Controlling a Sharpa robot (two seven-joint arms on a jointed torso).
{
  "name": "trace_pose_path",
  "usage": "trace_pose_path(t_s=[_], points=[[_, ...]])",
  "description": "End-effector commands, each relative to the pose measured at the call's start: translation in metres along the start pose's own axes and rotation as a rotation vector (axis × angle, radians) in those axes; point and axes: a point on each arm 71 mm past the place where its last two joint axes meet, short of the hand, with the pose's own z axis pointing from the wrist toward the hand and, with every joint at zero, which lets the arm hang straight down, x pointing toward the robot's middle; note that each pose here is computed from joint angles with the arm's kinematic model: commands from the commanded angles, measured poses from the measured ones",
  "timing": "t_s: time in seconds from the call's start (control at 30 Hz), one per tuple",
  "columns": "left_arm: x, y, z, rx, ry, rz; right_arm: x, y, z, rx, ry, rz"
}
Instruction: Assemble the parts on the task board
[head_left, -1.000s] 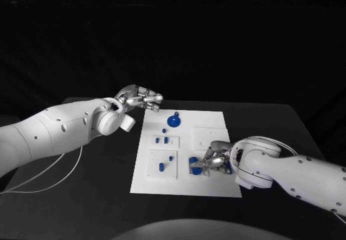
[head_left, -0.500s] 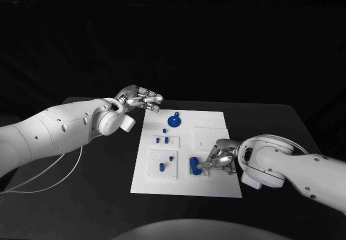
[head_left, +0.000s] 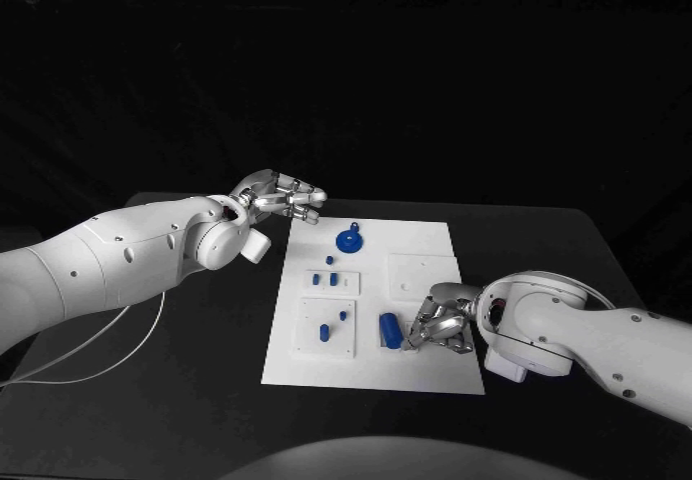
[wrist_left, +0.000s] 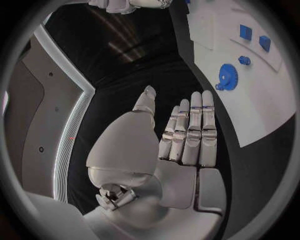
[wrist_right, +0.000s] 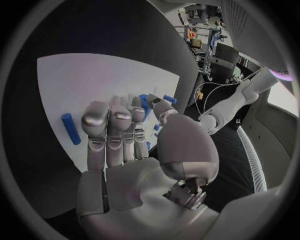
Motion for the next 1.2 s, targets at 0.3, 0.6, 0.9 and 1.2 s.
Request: trace_pose_path(t_s=[0.3, 0.6, 0.9, 1.2], points=[[0.0018, 0.0001, 0.0000, 0.001, 0.017, -0.002, 0.003, 0.003, 0.007, 0.008, -0.031, 0.000], [0.0022, 0.0003, -0.0003, -0.002, 0.020, -0.002, 0.004, 0.006, 0.010, 0.009, -0.045, 0.003], [0.0016, 0.0007, -0.0006, -0.004, 0.019, -0.002, 0.008, 0.006, 0.014, 0.015, -0.026, -0.011], [0.0012, 0.0012, -0.0007, -0.007, 0.020, -0.001, 0.013, 0.003, 0.018, 0.026, -0.008, -0.033]])
